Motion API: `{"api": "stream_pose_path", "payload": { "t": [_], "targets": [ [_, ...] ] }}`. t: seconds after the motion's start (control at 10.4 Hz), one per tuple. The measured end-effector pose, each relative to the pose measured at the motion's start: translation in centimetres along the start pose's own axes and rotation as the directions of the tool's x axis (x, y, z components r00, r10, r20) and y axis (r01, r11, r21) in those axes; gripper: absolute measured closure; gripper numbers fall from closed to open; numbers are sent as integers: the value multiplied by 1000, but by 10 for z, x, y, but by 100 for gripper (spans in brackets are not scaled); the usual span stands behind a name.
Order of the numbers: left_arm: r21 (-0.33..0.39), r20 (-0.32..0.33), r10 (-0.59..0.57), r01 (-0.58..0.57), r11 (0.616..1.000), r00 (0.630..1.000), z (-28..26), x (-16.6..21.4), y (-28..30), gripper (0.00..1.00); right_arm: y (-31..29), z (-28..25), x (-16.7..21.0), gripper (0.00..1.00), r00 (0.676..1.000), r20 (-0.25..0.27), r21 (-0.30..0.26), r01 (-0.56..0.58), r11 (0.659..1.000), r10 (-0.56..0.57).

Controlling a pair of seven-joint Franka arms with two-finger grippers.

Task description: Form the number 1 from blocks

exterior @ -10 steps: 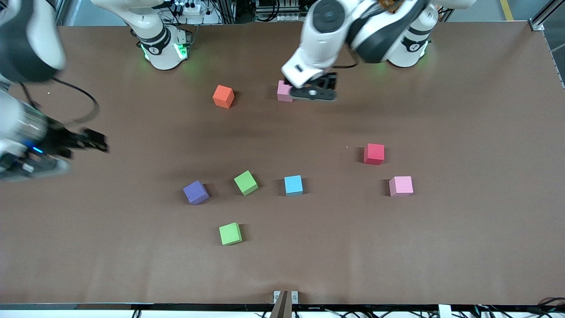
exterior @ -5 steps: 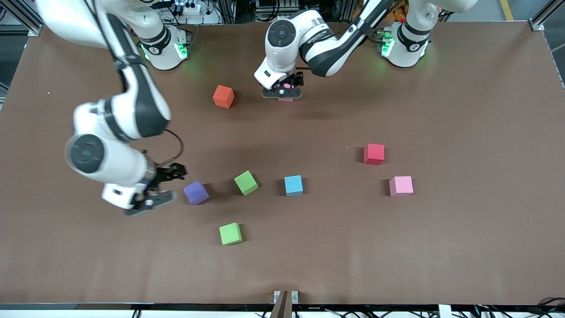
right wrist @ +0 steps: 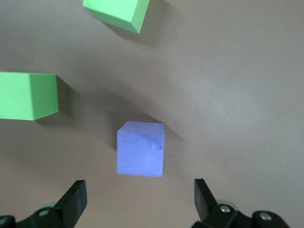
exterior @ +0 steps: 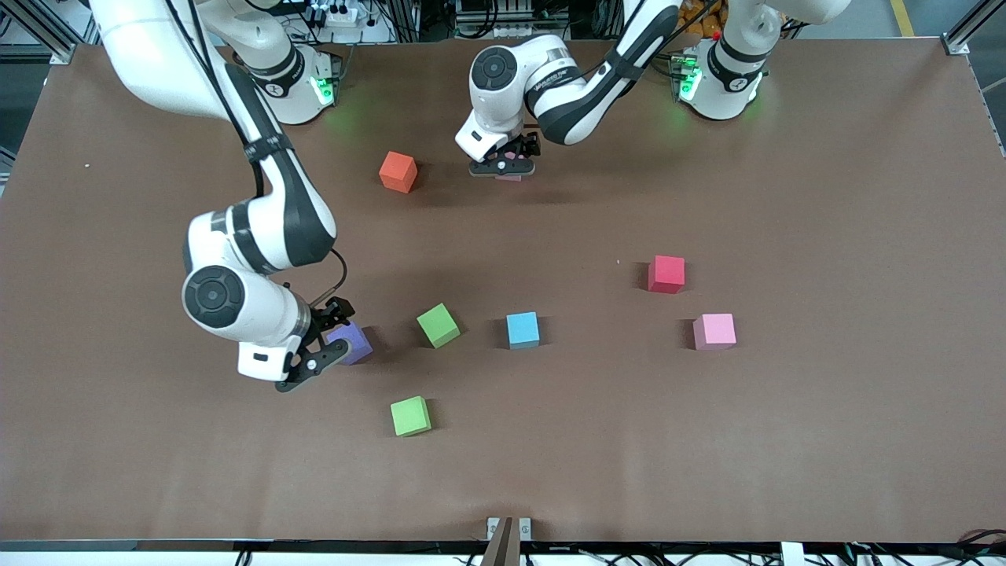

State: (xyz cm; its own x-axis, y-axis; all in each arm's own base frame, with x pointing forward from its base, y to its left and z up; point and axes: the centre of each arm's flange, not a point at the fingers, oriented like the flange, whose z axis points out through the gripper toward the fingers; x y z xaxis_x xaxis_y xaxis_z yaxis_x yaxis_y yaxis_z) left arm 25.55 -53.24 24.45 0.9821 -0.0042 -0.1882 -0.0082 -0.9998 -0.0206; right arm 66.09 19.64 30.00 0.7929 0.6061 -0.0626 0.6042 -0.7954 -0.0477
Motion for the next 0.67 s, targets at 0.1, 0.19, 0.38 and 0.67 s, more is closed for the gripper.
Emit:
{"api": "stream_pose_path", "payload": {
  "t": [0.1,0.19,0.38,0.67],
  "targets": [
    [6,-6,8,-8,1000,1000,5,-4,-1,0,-2,20,-4,0,1000,-7,-4,24,1000,-24],
    [8,-20,18,-18,1000,1000,11,-11,-1,0,-6,32,-6,0,999,-10,-6,39,999,-40],
    [18,-51,29,-28,999,998,29,-27,-3,0,-19,44,-6,0,998,-6,-7,62,998,-62],
    [17,-50,38,-37,999,998,45,-36,-1,11,-19,63,-4,0,997,-2,-23,76,997,-76]
  ]
}}
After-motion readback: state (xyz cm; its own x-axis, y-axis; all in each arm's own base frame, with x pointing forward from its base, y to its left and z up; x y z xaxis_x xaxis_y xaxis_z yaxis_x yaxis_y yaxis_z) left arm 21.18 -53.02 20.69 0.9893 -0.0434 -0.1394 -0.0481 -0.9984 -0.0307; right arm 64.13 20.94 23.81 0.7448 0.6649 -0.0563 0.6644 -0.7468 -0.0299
